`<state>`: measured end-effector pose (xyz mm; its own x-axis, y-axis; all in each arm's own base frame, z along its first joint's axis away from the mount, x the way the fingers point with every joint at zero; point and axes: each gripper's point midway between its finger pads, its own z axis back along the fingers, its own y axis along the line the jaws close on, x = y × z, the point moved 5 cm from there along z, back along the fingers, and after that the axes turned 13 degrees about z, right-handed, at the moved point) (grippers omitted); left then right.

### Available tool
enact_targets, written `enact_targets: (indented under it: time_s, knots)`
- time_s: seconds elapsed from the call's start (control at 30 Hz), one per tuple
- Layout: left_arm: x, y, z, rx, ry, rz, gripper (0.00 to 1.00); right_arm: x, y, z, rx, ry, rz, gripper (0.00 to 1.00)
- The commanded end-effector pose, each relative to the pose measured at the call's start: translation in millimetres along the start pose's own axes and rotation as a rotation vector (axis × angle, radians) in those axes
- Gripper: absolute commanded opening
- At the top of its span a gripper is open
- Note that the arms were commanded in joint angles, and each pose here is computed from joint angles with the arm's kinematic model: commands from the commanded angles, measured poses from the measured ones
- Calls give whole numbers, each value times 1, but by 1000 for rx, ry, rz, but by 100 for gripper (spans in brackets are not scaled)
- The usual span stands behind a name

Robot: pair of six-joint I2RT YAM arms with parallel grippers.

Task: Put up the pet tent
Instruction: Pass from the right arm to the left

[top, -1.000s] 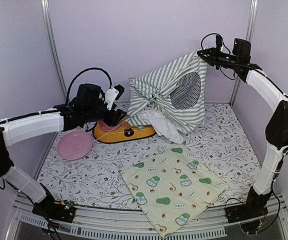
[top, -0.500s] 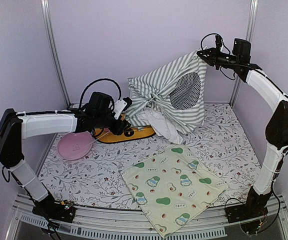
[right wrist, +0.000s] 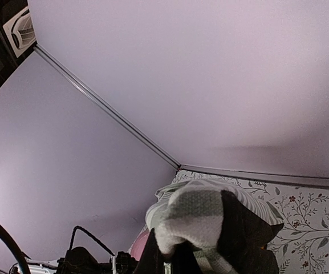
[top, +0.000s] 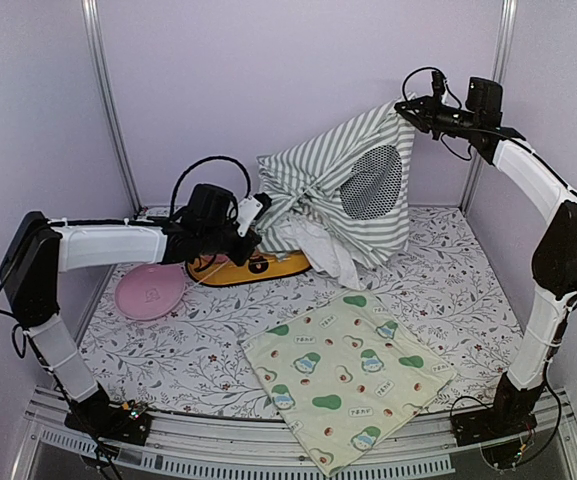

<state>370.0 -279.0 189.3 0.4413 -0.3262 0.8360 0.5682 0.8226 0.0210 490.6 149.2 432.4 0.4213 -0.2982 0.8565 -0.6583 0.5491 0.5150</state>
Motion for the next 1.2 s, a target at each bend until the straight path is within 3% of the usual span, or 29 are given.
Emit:
enact_targets:
  time_s: [0.0, 0.3, 0.57, 0.8, 1.17]
  knots:
    - [23, -12, 11, -3, -83, 1, 0, 19, 17, 9, 24, -38, 63, 0]
    - [43, -31, 40, -11, -145, 22, 0, 22, 20, 10, 27, -52, 80, 0]
    - [69, -40, 55, -101, -298, 213, 0, 26, 26, 14, 35, -60, 107, 9]
    - [85, -50, 61, -199, -412, 294, 0, 29, 33, 19, 25, -65, 123, 34]
    - [104, -58, 68, -281, -517, 307, 0, 24, 55, 51, -95, -92, 211, 64]
